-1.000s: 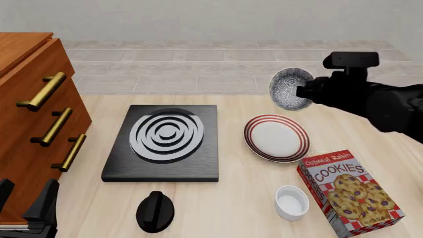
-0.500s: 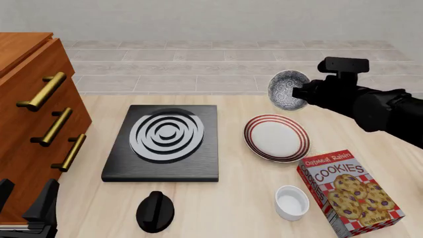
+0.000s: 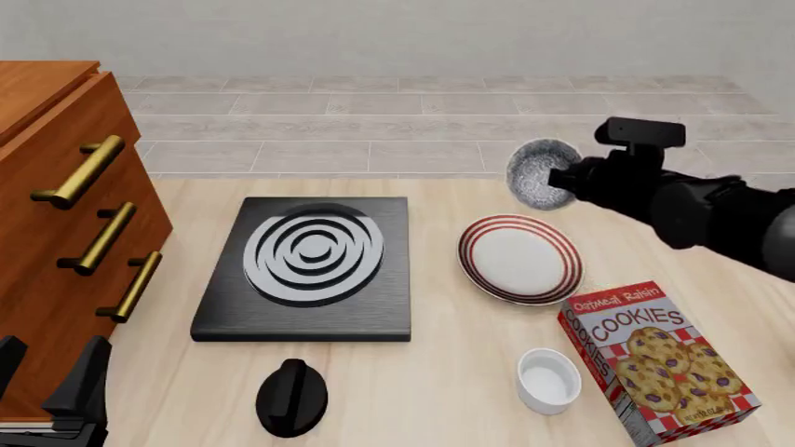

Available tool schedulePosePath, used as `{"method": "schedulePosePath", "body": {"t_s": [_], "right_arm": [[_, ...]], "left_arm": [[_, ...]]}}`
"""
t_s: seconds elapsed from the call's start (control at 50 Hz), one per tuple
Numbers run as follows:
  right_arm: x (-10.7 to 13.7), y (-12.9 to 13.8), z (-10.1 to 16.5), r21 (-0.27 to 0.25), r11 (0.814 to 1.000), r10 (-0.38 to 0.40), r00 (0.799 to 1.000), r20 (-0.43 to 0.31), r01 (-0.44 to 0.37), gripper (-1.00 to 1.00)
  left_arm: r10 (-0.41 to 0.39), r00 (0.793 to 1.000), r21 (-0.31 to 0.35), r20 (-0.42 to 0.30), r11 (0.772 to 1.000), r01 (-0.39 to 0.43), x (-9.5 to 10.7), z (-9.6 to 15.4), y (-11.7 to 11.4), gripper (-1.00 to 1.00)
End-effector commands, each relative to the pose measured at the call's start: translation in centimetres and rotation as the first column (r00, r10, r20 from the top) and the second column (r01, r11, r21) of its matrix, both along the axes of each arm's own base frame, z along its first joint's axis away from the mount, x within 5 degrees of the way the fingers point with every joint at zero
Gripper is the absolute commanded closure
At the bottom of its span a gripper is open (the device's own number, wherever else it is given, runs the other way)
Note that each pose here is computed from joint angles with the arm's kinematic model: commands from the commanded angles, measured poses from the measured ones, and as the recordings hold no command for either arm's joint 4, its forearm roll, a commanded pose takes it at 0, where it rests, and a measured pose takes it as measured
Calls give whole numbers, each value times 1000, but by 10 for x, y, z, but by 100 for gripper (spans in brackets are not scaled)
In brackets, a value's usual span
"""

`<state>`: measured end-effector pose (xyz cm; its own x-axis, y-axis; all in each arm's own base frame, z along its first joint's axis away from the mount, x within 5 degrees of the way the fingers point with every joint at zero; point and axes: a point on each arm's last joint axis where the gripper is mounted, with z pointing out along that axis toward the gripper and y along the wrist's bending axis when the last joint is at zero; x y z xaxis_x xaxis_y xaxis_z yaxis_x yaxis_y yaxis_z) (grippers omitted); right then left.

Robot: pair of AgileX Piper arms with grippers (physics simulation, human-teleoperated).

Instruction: Pick the akita bowl next to the ramekin and place it on the plate.

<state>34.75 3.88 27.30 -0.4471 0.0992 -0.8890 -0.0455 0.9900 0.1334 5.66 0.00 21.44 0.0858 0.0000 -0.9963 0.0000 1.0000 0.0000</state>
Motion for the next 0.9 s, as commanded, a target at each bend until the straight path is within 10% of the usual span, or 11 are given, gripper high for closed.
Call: {"method": "schedulePosePath", "body": {"t_s": [0.02, 0.9], "right_arm": [[4, -4, -9, 29, 999, -28, 1000, -4, 28, 100], [23, -10, -58, 37, 998, -56, 996, -70, 59, 100]], "left_arm": [[0, 1000, 0, 0, 1000, 0, 0, 0, 0, -100], [0, 1000, 0, 0, 1000, 0, 0, 0, 0, -100]]}}
